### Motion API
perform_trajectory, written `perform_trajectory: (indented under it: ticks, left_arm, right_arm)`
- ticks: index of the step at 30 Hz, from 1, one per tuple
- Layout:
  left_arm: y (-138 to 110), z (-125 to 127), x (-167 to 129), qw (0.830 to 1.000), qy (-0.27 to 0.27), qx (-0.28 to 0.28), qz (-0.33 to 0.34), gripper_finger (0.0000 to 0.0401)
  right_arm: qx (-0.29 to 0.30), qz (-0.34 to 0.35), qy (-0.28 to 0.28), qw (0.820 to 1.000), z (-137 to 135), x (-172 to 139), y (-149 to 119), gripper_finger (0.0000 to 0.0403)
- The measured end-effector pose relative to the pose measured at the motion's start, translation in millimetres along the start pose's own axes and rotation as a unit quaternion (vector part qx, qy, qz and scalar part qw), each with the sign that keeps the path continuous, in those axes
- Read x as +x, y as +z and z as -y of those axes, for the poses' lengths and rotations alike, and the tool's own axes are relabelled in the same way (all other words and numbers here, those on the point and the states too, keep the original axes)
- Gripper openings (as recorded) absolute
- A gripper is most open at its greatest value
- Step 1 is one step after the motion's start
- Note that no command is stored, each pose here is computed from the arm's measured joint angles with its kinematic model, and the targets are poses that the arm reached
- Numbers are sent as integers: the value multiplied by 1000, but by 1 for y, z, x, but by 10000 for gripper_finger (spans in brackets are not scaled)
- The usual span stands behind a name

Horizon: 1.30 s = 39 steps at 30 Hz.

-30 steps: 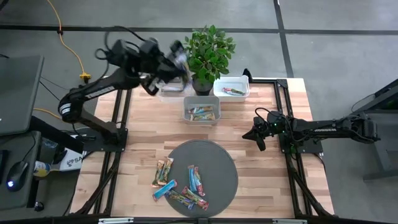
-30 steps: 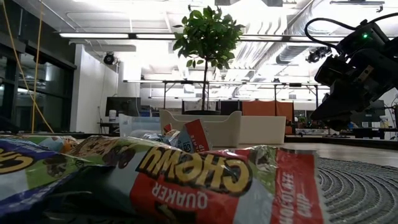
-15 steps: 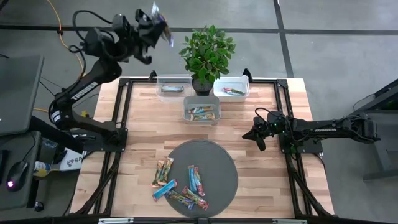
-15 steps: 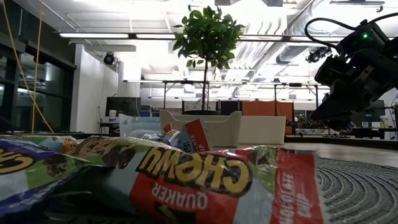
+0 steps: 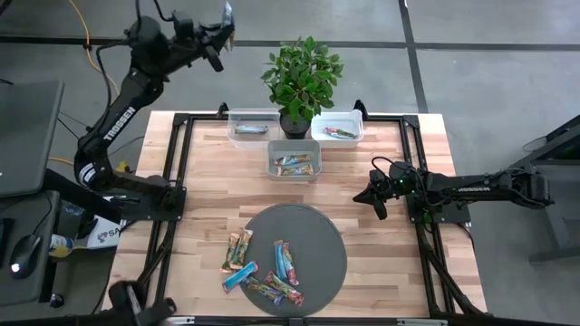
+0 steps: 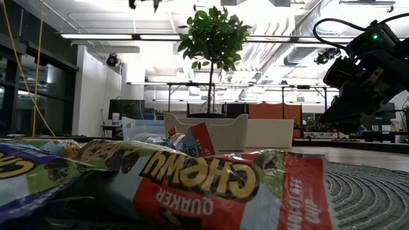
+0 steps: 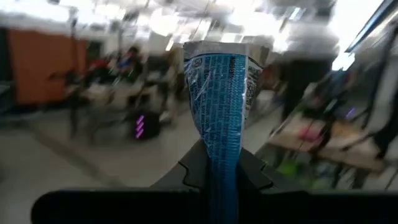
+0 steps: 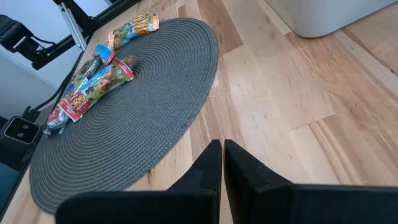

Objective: Pick and place Granola Bars by type
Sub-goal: Put the blue granola bar into the transparent bin

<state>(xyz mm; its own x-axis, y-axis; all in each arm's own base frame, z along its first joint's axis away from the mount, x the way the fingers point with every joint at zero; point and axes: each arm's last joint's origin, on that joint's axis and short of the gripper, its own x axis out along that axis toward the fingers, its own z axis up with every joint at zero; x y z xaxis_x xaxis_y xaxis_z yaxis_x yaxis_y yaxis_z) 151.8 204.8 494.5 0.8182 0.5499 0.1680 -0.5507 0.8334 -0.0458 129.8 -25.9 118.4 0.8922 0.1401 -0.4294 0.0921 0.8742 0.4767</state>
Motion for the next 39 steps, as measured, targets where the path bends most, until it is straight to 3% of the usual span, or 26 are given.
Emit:
perform_trajectory:
  ticks: [4,10,16,23,27,39]
  left_arm:
    - [-19,-19,-4,995,39,30,-90,35]
    - [-56,-40,-3,968,62,59,-235,35]
    - [-94,-52,7,928,60,98,-353,35]
    - [-140,-68,18,866,43,127,-482,35]
    - [-161,-73,23,837,21,137,-530,35]
    - [-203,-57,50,779,-46,216,-586,35]
  right_arm:
    - [0,0,0,1000,0,0,0,0]
    - [0,0,0,1000,0,0,0,0]
    - [0,0,0,1000,0,0,0,0]
    - [0,0,0,1000,0,0,0,0]
    - [0,0,0,1000,0,0,0,0]
    - [0,0,0,1000,0,0,0,0]
